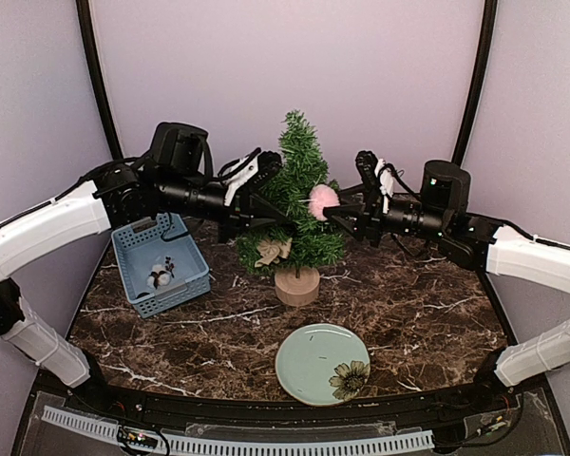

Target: Decorate the small christmas tree

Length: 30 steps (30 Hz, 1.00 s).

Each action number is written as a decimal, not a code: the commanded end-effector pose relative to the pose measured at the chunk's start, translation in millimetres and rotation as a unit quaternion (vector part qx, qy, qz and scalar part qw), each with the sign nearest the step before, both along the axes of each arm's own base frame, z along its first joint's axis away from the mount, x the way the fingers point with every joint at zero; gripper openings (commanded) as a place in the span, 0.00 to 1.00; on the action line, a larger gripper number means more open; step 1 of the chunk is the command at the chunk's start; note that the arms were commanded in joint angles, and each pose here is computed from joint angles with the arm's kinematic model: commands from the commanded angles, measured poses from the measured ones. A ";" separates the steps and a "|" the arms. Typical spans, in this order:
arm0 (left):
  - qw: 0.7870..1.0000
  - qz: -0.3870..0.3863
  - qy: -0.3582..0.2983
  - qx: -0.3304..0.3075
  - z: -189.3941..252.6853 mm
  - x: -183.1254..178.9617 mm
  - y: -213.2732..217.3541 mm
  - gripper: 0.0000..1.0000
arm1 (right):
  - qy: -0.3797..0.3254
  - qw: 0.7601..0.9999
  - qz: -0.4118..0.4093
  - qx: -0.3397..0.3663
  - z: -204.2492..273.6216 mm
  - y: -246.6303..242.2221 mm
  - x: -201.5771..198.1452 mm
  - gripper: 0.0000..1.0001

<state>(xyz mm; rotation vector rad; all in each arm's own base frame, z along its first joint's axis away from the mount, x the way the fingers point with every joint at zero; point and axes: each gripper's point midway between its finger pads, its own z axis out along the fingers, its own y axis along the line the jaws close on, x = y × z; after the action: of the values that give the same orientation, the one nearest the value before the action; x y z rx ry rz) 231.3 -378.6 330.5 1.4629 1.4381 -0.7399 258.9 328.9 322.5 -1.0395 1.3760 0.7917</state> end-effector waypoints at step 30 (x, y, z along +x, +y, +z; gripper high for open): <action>0.999 0.018 0.030 -0.038 49.8 -0.7 -33.8 0.01 | -0.021 0.999 0.020 0.022 16.3 7.1 -3.8 0.35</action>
<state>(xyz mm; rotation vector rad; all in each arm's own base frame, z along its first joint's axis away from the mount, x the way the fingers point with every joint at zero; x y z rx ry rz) 234.9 -408.6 350.6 1.4344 1.5027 -0.7491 256.8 331.9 320.7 -1.0560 1.3685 0.8115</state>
